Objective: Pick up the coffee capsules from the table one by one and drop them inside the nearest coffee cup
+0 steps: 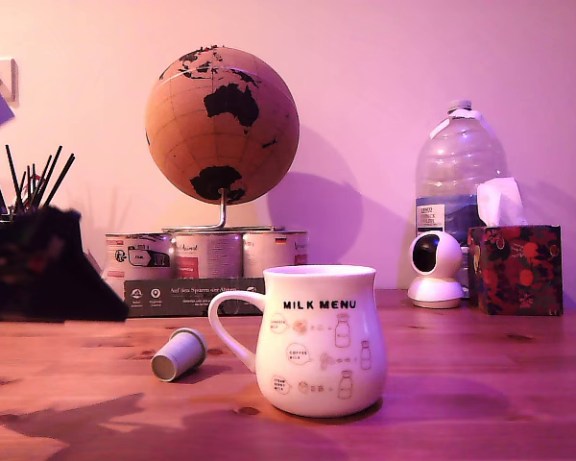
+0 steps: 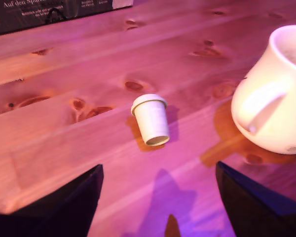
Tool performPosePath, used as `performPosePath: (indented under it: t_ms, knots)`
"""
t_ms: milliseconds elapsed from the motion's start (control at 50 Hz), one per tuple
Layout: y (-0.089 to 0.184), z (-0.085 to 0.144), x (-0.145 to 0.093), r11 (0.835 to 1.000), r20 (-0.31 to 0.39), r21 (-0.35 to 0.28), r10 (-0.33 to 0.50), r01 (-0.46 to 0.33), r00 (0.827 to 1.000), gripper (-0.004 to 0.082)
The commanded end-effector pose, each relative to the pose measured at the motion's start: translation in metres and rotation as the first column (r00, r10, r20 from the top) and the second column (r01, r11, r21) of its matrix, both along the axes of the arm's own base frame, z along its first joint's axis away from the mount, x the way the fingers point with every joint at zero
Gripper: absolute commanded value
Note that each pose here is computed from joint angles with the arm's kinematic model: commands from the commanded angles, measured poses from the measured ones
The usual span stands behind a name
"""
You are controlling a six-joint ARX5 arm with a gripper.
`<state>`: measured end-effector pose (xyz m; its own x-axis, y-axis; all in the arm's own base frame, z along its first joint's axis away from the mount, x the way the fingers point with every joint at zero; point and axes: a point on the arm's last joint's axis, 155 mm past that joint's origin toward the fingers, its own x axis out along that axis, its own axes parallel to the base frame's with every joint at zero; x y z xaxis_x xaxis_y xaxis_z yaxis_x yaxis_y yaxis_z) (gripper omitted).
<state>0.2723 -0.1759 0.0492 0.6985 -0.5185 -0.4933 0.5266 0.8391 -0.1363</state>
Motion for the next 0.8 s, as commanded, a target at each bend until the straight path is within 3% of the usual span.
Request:
performPosePath:
  t_ms: [0, 780]
  knots:
    - [-0.002, -0.003, 0.000, 1.000, 0.000, 0.006, -0.010, 0.010, 1.000, 0.0661]
    - [-0.026, -0.018, 0.037, 0.999, -0.031, 0.027, -0.030, 0.031, 0.999, 0.0661]
